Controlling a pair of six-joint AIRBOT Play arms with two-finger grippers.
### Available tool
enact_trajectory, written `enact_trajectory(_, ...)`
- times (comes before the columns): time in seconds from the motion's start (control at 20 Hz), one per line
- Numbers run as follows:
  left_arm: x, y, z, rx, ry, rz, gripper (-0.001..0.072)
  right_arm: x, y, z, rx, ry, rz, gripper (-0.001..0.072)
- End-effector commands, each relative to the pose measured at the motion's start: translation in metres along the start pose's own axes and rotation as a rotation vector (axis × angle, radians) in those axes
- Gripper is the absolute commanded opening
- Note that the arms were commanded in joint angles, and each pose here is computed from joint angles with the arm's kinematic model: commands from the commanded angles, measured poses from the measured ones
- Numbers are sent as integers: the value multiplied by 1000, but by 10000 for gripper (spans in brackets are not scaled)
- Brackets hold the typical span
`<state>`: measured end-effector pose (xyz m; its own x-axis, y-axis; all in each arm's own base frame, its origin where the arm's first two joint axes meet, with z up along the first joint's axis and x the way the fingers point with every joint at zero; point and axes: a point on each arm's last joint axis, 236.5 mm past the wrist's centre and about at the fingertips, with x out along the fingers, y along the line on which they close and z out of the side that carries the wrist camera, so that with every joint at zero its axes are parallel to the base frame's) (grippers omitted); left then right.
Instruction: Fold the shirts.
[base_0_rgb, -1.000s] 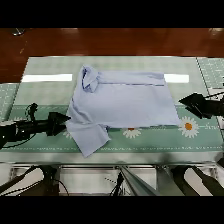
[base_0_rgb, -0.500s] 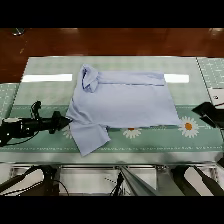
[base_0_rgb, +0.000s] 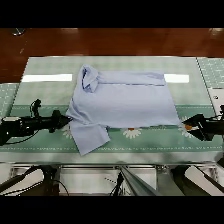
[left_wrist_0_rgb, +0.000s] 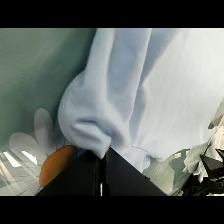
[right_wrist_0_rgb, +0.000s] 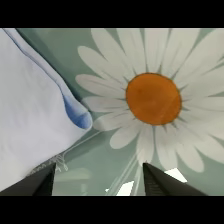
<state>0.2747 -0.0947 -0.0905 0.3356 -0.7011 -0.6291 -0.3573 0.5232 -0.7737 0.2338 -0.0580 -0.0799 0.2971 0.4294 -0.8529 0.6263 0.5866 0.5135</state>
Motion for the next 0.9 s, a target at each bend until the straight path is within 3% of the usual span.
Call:
enact_trajectory(0.0,0,0,0,2,1,0,22,12,15,-1,-16,28,58,613)
enact_trajectory(0.5,0,0,0,6,3,-1,22,54,51,26,-84,74,52,600)
enact_trajectory(0.55,0,-1,-1,6,3,-2,22,57,54,29,-88,74,48,556)
enact_trajectory(0.65,0,-1,-1,6,4,-2,22,63,64,31,-120,90,47,326)
enact_trajectory(0.7,0,-1,-1,6,4,-2,22,66,71,27,-153,110,50,68)
enact_trajectory(0.75,0,-2,-2,6,10,-6,22,65,81,23,-197,130,63,23)
enact_trajectory(0.85,-3,-11,-6,57,28,-30,22,51,105,21,-295,146,82,22)
